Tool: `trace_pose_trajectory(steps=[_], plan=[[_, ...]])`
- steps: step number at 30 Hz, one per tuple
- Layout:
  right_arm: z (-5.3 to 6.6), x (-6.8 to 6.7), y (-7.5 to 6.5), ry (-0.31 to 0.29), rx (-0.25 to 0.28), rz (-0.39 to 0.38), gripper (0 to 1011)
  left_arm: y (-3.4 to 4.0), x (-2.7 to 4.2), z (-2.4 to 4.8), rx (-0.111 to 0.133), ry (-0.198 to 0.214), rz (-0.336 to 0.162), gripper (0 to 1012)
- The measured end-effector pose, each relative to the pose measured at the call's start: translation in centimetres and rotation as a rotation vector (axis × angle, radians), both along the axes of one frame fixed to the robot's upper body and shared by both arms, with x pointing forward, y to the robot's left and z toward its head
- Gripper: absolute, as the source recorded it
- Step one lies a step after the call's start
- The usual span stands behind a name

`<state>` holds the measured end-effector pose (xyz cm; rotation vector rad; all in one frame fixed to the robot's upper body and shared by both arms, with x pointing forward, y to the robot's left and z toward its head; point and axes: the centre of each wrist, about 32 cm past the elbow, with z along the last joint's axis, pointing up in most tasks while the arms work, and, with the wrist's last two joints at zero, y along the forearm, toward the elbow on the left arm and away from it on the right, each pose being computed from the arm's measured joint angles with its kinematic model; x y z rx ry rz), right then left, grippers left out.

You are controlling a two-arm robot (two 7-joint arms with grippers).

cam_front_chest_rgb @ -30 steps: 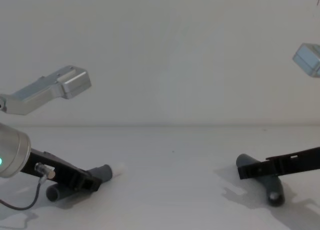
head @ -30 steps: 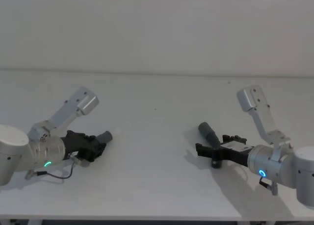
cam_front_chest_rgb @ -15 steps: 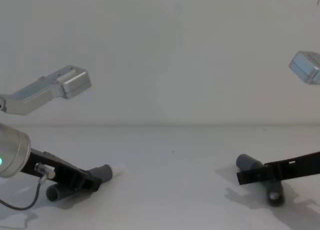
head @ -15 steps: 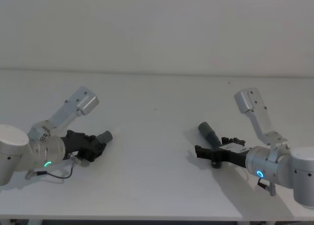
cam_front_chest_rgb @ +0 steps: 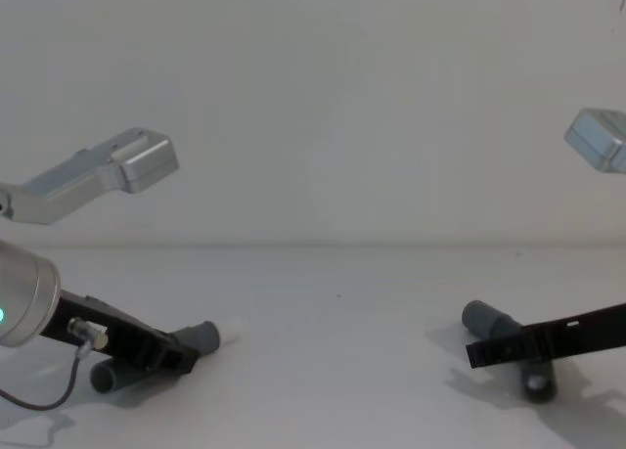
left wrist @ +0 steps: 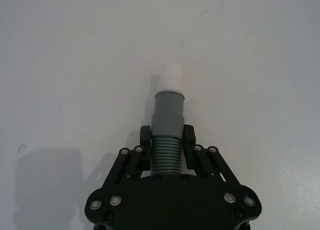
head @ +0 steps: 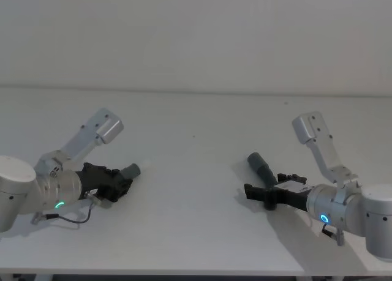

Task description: Use both hands to pick up one end of the pipe from the table, align the ends, and insert them.

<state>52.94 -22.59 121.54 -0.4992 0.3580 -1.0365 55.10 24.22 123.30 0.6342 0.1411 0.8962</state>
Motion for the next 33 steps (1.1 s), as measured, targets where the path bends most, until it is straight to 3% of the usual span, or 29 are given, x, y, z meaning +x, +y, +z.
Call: trace_pose_trajectory(steps=[8,20,29,33], plan=[[-0.08,0.03,-0.04,0.003,-0.003,0.000,971,0.00,0.00,0.00,0.000,0.000,0.000,365],[-0.15,0.04,-0.05,0.006,-0.004,0.000,663,0.00,0.00,0.00,0.000,0.000,0.000,365],[-0.18,0.05,-0.04,0.007,-0.004,0.001,357,0.00,0.00,0.00,0.000,0.000,0.000,364],[-0.19,0.05,-0.05,0.007,-0.004,0.001,289,0.00,0.00,0.00,0.000,0.000,0.000,365]])
